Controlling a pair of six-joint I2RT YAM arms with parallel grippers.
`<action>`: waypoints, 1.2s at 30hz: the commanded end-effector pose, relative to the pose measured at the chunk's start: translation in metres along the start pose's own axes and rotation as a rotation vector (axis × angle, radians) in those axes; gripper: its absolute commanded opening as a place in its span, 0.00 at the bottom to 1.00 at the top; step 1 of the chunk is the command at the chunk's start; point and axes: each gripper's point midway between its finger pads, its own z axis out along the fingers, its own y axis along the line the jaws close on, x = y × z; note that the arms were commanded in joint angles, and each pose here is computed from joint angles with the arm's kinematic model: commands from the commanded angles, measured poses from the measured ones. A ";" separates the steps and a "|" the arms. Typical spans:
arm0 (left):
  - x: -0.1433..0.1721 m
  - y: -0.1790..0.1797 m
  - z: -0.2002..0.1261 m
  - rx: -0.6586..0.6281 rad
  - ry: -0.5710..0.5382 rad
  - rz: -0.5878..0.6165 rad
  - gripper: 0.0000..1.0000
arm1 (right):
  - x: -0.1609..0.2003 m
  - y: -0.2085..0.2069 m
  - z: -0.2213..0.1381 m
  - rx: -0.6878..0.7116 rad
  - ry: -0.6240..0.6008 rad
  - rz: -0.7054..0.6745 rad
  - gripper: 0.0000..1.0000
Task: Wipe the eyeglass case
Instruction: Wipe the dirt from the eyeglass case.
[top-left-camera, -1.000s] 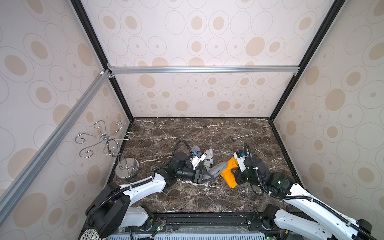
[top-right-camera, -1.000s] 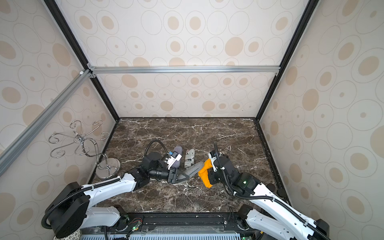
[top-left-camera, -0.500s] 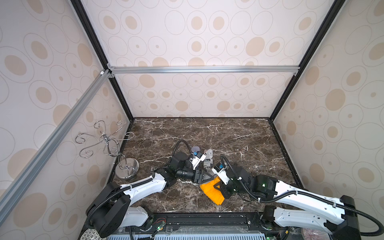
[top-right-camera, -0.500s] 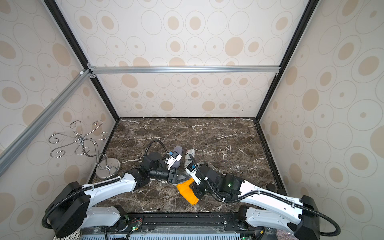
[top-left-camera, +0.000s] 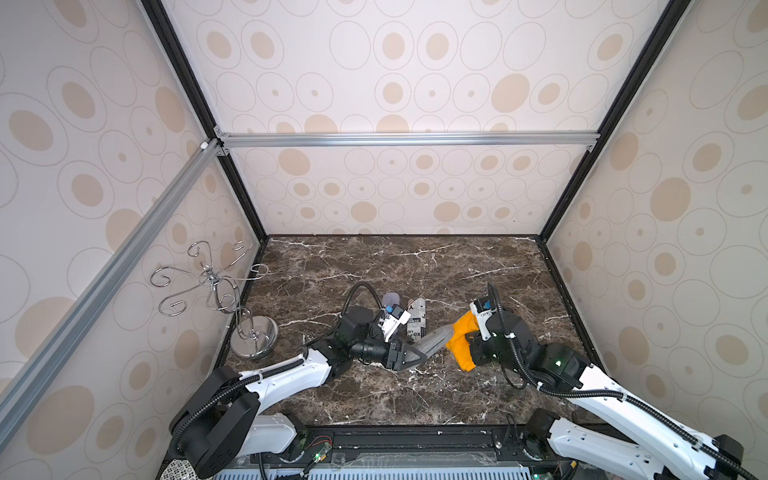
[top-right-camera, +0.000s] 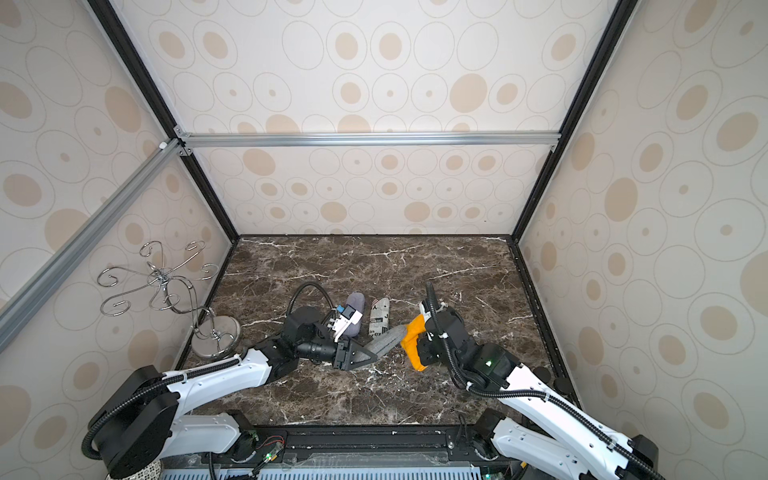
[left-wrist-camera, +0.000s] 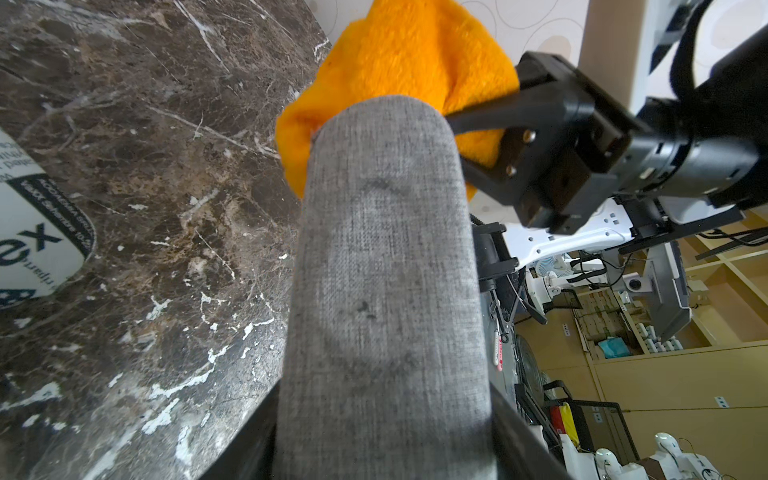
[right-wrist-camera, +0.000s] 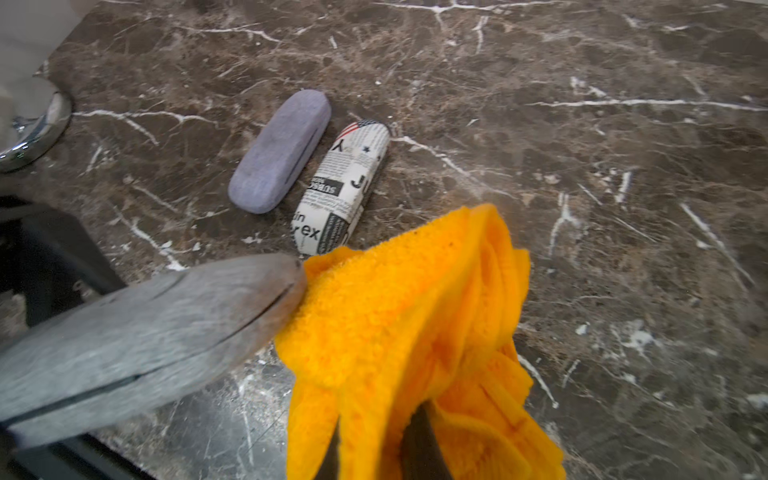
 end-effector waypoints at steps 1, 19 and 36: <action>0.003 -0.014 -0.003 0.041 -0.015 0.089 0.38 | -0.019 -0.016 -0.013 0.064 -0.059 0.060 0.00; 0.013 -0.015 0.015 -0.022 0.017 0.195 0.37 | 0.009 0.046 -0.004 -0.235 0.067 -0.023 0.00; 0.015 0.008 0.018 -0.223 0.017 0.223 0.35 | 0.021 0.046 -0.008 -0.247 0.146 -0.024 0.00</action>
